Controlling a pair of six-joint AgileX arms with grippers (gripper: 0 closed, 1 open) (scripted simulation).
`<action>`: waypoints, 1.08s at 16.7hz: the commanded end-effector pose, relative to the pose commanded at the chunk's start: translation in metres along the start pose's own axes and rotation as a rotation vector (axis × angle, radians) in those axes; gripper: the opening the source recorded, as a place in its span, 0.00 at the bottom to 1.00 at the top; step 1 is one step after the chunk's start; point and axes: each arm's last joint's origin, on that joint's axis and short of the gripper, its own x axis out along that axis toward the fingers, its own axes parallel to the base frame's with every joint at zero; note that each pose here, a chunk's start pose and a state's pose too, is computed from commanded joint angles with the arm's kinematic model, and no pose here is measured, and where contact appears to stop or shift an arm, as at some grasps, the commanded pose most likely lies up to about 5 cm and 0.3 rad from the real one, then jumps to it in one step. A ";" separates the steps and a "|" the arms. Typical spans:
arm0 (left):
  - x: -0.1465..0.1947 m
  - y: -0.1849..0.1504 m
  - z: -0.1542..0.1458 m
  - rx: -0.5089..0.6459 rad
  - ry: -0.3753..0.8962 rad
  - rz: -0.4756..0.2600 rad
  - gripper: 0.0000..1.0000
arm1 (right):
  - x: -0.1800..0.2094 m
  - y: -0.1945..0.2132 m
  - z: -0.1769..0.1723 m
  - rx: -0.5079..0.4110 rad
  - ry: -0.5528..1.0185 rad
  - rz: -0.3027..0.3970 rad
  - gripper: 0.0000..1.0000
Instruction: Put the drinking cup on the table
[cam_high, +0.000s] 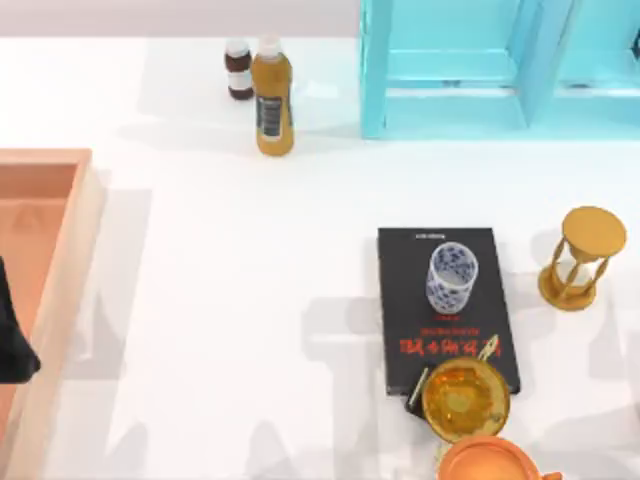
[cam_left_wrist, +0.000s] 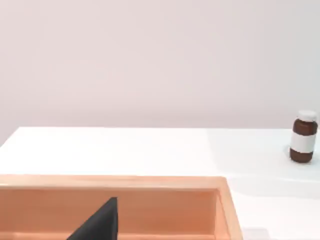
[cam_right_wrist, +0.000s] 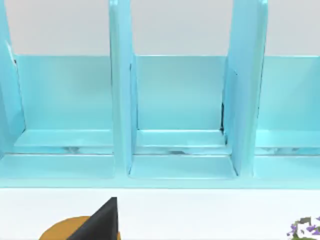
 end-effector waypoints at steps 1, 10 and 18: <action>0.000 0.000 0.000 0.000 0.000 0.000 1.00 | 0.000 0.000 0.000 0.000 0.000 0.000 1.00; 0.009 -0.015 0.064 -0.120 0.193 -0.119 1.00 | 0.000 0.000 0.000 0.000 0.000 0.000 1.00; 0.087 -0.087 0.179 -0.264 0.642 -0.248 1.00 | 0.000 0.000 0.000 0.000 0.000 0.000 1.00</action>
